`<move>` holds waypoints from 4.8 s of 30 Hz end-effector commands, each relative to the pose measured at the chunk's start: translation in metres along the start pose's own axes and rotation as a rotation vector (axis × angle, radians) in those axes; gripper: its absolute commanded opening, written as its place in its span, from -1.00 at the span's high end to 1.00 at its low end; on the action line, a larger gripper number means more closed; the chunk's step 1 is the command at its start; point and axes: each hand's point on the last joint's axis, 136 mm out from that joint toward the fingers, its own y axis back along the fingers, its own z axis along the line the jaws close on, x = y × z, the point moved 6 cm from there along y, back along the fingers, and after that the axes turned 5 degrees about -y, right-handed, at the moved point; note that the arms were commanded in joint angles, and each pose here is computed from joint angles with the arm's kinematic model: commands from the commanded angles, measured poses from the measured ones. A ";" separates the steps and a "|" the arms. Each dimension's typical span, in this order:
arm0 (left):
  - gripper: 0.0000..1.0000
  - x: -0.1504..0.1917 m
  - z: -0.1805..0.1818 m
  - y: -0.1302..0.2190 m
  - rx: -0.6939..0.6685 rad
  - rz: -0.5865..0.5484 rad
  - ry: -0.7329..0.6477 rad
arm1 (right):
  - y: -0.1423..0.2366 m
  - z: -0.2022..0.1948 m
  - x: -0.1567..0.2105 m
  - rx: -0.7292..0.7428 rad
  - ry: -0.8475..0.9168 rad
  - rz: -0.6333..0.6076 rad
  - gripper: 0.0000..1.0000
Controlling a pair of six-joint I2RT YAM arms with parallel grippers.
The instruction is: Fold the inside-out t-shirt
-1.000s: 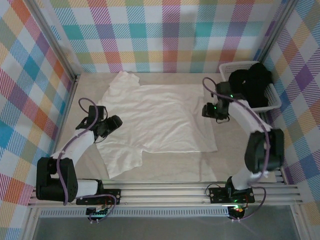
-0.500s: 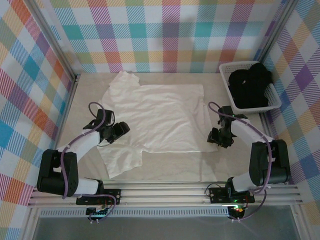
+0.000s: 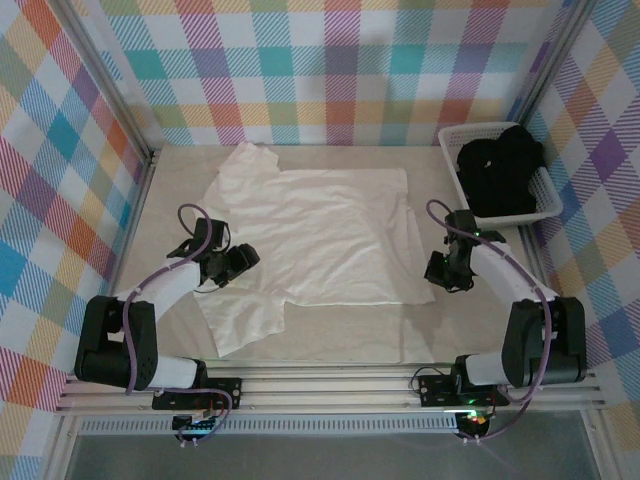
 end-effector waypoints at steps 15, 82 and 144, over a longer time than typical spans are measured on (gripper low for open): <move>-0.40 -0.009 -0.011 0.000 0.023 -0.006 -0.037 | -0.028 0.071 -0.076 -0.218 0.176 -0.096 0.39; -0.42 -0.007 -0.005 0.001 -0.027 0.003 -0.088 | -0.044 0.063 -0.139 0.134 0.261 -0.051 0.59; -0.51 0.116 0.026 0.067 -0.354 0.136 -0.092 | -0.004 -0.006 -0.046 -0.216 -0.122 -0.029 1.00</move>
